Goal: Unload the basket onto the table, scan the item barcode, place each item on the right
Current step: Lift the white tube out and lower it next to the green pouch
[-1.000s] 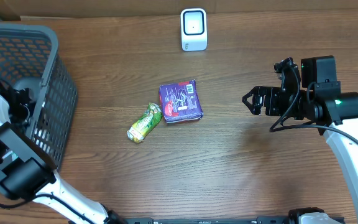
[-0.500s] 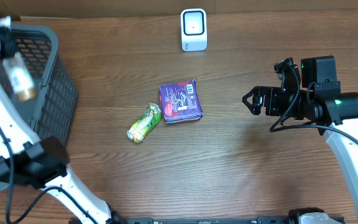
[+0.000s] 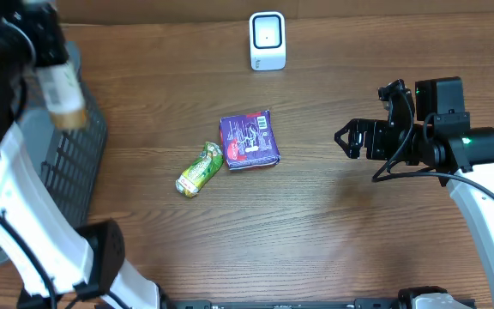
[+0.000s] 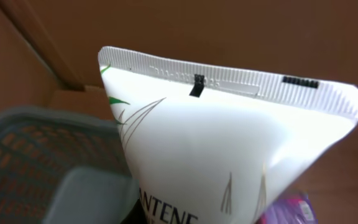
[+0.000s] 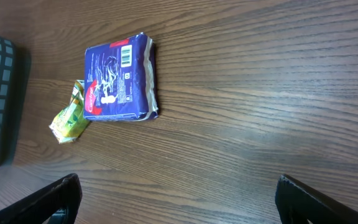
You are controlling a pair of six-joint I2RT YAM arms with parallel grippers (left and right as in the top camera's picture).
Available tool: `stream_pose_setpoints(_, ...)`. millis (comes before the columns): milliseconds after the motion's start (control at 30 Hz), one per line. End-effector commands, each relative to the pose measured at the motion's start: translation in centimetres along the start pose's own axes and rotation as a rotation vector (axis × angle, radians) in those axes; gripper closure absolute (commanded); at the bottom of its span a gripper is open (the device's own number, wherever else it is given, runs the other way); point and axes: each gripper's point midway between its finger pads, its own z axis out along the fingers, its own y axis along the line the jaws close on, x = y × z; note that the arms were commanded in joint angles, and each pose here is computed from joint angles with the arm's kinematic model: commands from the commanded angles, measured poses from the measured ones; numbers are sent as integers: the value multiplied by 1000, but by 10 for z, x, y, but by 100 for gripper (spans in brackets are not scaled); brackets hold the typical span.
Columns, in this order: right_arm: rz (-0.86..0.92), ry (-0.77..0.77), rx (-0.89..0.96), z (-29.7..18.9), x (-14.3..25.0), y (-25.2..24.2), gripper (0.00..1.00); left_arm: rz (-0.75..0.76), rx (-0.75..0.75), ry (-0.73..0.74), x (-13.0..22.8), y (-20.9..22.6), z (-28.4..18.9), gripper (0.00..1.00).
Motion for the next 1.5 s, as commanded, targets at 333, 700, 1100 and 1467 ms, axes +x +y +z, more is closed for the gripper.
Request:
stream_pose_setpoints(333,-11,-15,2,-2,-4,2,0,200,132,422,93,-93,71,96)
stream_pose_setpoints(700,-11,-15,2,-2,-4,2,0,256,75,679,181,-100,143,96)
stream_pose_setpoints(1100,-11,-15,2,-2,-4,2,0,312,-74,750,249,-70,201,96)
stream_pose_setpoints(1467,-11,-15,2,-2,-4,2,0,304,-56,828,298,-67,213,96)
